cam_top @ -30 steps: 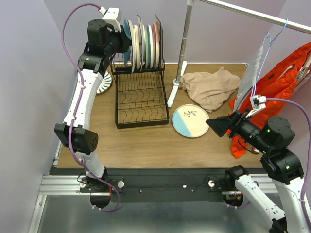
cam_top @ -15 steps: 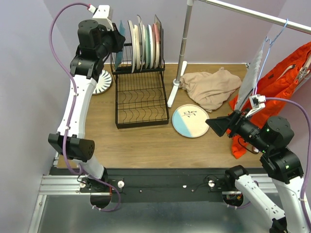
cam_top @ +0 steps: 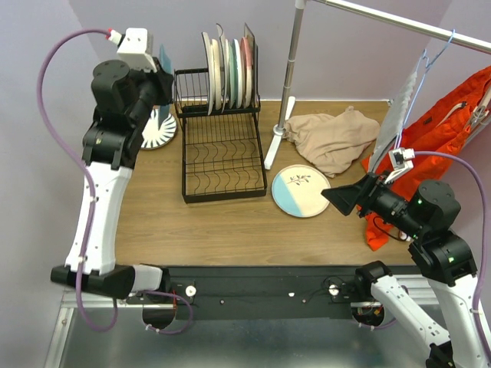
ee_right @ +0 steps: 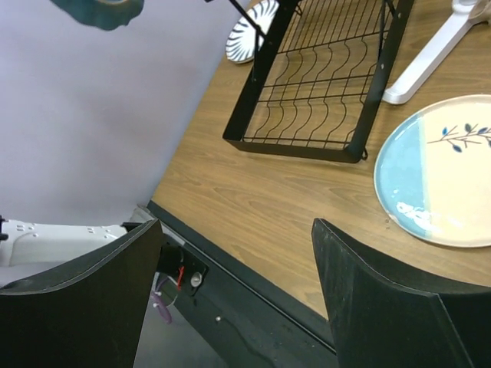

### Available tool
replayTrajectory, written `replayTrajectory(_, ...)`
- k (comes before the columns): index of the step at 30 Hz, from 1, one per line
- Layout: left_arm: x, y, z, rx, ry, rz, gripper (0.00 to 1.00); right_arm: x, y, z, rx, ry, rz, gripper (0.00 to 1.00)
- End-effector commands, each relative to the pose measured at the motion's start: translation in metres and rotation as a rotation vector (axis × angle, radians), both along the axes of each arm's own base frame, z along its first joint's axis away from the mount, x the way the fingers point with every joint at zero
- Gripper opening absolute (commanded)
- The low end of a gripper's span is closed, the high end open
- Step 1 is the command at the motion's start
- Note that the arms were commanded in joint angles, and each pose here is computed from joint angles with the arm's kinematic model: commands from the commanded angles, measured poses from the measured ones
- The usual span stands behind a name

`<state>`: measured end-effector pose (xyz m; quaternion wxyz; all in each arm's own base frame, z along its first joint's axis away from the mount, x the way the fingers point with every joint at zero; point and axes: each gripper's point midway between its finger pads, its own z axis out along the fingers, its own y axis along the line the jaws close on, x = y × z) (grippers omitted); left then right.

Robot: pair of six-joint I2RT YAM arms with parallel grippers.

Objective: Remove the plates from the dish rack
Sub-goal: Unload the plate from the dish rack, then place the plate at the center of the board.

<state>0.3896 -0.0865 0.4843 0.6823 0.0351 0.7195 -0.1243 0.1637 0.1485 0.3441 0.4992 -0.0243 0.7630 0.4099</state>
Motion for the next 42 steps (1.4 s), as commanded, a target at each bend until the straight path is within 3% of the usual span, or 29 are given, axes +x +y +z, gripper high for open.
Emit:
replayTrajectory(1,-0.052,0.032,0.050,0.028,-0.183,0.150,0.00,-0.009,0.008,-0.009,0.041,0.067,0.047,0.87)
replayTrajectory(8,-0.089,0.021,-0.007,0.053,-0.094,0.163,0.00,0.003,0.007,-0.034,0.059,0.171,-0.012,0.86)
replayTrajectory(14,-0.106,-0.028,-0.057,0.046,0.000,0.085,0.00,0.020,0.012,-0.051,0.093,0.273,-0.060,0.86)
replayTrajectory(20,-0.142,-0.083,-0.073,0.052,0.023,-0.004,0.00,0.032,0.016,-0.056,0.112,0.324,-0.075,0.86)
replayTrajectory(30,-0.211,-0.177,-0.132,0.310,-0.009,-0.121,0.00,0.056,0.035,-0.039,0.127,0.343,-0.015,0.89)
replayTrajectory(42,-0.223,-0.227,-0.174,0.525,-0.027,-0.152,0.00,0.062,0.054,-0.035,0.209,0.397,0.060,0.90)
